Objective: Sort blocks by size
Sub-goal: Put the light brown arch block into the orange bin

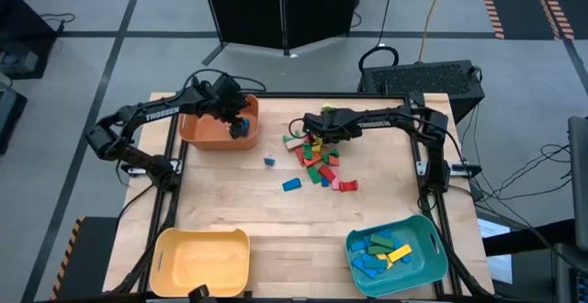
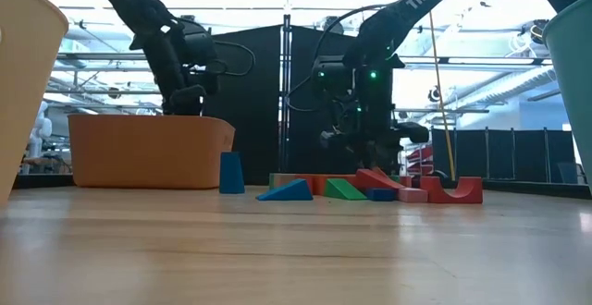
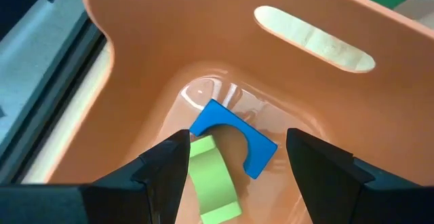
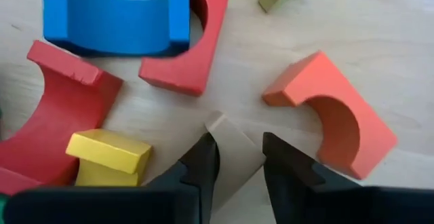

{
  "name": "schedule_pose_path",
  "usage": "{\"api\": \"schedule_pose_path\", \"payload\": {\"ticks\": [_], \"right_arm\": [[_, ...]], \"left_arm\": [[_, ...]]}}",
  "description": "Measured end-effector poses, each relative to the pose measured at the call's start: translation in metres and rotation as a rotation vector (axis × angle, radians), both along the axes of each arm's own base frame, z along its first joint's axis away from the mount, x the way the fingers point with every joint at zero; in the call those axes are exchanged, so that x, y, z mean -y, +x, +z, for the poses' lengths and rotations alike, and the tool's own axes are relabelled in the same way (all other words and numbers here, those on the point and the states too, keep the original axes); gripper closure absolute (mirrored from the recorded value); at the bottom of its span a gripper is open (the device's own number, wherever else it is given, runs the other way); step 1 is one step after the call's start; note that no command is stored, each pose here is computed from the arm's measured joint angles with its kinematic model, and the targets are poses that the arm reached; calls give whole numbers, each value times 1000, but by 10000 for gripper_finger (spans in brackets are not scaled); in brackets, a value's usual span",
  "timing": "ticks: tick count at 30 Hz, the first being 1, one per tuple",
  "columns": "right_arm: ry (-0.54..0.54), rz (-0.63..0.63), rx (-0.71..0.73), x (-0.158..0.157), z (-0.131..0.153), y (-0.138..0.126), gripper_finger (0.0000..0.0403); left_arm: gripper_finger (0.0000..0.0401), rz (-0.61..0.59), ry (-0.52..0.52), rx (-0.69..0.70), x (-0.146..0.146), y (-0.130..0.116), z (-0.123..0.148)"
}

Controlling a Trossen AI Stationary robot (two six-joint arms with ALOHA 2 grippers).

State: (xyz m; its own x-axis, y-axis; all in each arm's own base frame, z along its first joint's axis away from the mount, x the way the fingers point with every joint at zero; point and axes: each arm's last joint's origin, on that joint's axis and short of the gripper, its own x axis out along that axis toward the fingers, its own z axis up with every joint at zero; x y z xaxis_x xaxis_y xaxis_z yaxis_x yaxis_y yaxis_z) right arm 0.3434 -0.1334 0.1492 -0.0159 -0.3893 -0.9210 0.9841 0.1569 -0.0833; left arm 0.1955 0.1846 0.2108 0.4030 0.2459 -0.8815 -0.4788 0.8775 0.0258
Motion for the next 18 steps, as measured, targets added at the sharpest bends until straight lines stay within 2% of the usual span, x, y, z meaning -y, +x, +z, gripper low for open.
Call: {"api": "schedule_pose_path", "payload": {"ticks": [4,7,14,18], "right_arm": [[-39,9,22,1,6,1,314],[-89,18,71,2,21,1,318],[-239,106,273,4,67,6,316],[-310,180,373,6,83,13,315]], "left_arm": [[154,1,9,9,-1,1,4],[154,5,24,25,-3,4,10],[154,-11,101,108,2,5,34],[154,-48,157,163,13,5,50]]}}
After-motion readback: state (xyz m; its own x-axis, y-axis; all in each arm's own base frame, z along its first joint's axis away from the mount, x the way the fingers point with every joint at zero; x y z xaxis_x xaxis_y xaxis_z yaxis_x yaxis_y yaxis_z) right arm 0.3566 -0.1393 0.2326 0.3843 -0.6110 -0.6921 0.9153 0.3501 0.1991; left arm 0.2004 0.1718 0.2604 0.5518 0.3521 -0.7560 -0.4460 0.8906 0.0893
